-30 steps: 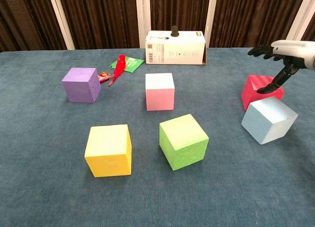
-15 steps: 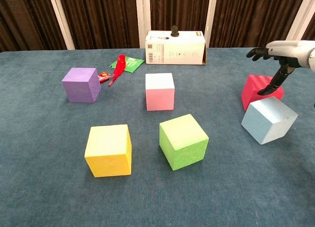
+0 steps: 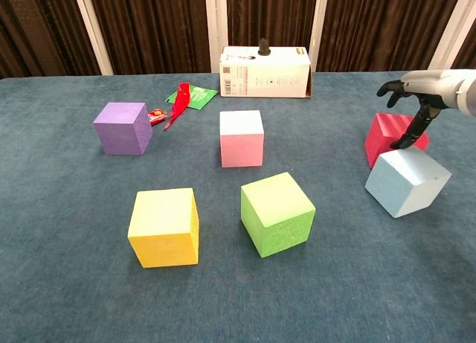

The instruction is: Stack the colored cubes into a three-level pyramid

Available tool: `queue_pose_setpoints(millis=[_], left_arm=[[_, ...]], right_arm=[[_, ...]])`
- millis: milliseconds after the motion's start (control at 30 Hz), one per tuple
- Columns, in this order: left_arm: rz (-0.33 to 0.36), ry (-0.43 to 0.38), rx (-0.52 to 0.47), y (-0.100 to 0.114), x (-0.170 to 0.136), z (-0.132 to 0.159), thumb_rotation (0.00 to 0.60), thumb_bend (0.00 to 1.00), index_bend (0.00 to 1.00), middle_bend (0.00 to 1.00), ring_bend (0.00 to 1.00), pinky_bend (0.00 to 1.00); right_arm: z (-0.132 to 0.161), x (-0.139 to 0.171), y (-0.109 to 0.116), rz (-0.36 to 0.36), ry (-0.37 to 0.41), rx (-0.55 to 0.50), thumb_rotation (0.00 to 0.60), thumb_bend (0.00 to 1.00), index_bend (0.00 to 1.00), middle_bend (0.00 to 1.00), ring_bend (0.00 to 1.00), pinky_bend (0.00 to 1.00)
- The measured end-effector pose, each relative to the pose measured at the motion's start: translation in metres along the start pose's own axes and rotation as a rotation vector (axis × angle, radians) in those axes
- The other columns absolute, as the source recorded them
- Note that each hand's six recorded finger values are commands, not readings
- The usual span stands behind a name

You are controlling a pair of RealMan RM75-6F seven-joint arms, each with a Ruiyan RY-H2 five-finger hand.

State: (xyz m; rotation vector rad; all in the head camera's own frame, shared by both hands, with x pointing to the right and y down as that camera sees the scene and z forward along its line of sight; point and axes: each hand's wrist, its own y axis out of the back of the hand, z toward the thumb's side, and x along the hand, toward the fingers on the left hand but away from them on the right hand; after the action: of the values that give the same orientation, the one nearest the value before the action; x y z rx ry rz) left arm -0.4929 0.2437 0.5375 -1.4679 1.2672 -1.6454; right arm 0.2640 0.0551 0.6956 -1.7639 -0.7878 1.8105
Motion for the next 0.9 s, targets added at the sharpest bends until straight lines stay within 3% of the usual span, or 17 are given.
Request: queue_pose_setpoints(millis=[233, 433, 733, 900], left_arm=[[0.003, 0.01, -0.001, 0.0003, 0.0009, -0.0014, 0.6, 0.31, 0.01, 0.0, 0.0, 0.0], [0.003, 0.015, -0.003, 0.0001, 0.0012, -0.0016, 0.6, 0.31, 0.02, 0.0, 0.0, 0.0], [-0.002, 0.013, -0.011, -0.0016, 0.0011, 0.0, 0.6, 0.31, 0.03, 0.0, 0.0, 0.0], [-0.002, 0.016, -0.014, -0.0012, 0.0013, -0.0006, 0.6, 0.31, 0.03, 0.0, 0.0, 0.0]], right_arm=[[0.0008, -0.003, -0.0032, 0.004, -0.026, 0.04, 0.6, 0.24, 0.23, 0.23, 0.04, 0.0], [-0.0002, -0.0037, -0.0051, 0.007, -0.033, 0.047, 0.6, 0.24, 0.26, 0.25, 0.05, 0.0], [0.0003, -0.0038, -0.0025, -0.014, -0.036, 0.05, 0.6, 0.24, 0.36, 0.39, 0.18, 0.0], [0.0049, -0.0032, 0.0021, -0.037, -0.028, 0.043, 0.6, 0.24, 0.37, 0.4, 0.2, 0.0]])
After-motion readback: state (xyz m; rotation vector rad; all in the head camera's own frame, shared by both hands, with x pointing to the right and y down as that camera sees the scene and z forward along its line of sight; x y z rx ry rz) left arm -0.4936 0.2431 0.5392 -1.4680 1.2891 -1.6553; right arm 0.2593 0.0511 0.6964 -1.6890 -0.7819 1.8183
